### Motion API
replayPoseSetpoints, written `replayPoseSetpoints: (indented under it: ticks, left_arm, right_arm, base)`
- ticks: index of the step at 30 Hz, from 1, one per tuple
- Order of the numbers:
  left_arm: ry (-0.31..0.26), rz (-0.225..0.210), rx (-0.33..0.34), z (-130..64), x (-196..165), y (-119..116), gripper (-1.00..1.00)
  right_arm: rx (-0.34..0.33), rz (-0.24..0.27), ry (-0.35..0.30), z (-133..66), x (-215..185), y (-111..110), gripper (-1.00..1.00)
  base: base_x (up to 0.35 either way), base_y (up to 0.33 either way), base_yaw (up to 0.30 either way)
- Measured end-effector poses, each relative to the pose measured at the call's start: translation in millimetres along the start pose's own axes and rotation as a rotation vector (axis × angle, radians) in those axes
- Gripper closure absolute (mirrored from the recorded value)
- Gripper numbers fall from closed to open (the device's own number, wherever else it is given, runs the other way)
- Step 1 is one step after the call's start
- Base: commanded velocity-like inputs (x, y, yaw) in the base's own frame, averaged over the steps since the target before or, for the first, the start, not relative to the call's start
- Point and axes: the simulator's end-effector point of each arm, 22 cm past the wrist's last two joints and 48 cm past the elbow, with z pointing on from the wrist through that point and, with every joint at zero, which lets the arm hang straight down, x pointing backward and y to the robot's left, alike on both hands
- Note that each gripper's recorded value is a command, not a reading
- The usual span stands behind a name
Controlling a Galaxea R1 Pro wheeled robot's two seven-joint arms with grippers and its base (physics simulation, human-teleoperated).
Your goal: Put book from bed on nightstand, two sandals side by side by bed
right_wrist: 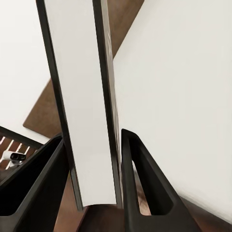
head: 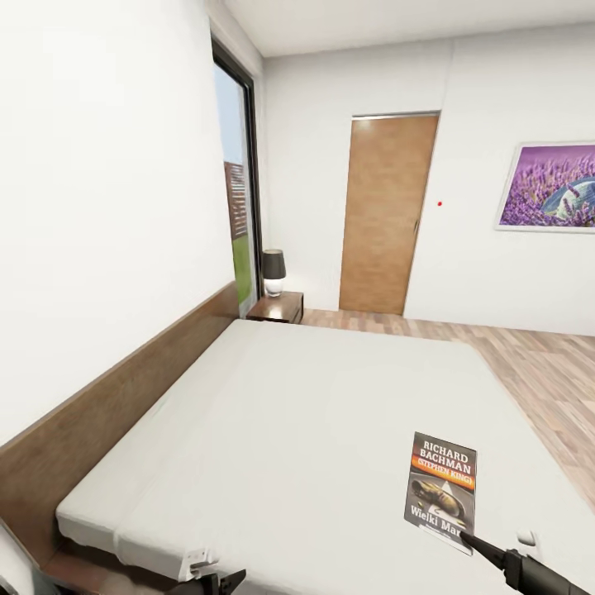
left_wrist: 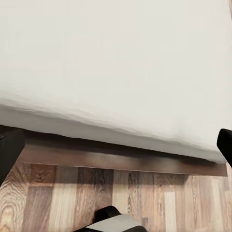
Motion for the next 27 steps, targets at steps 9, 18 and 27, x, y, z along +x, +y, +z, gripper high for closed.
replayPoseSetpoints:
  ticks: [9,18,27]
  left_arm:
    - [0.0,0.0,0.0,0.0,-0.2,-0.2,-1.0]
    - [-0.001,0.001,0.0,-0.1,-0.3,-0.2,-1.0]
    - [-0.001,0.001,0.001,-0.1,-0.4,-0.3,-1.0]
  right_arm:
    - [0.002,0.0,-0.001,0.0,-0.1,-0.4,1.0]
    - [-0.001,0.001,0.0,0.1,0.0,0.3,1.0]
    - [-0.005,0.001,0.003,0.9,0.7,1.3,1.0]
  base:
    - [0.0,0.0,0.0]
    - [0.0,0.0,0.075]
    - [0.0,0.0,0.267]
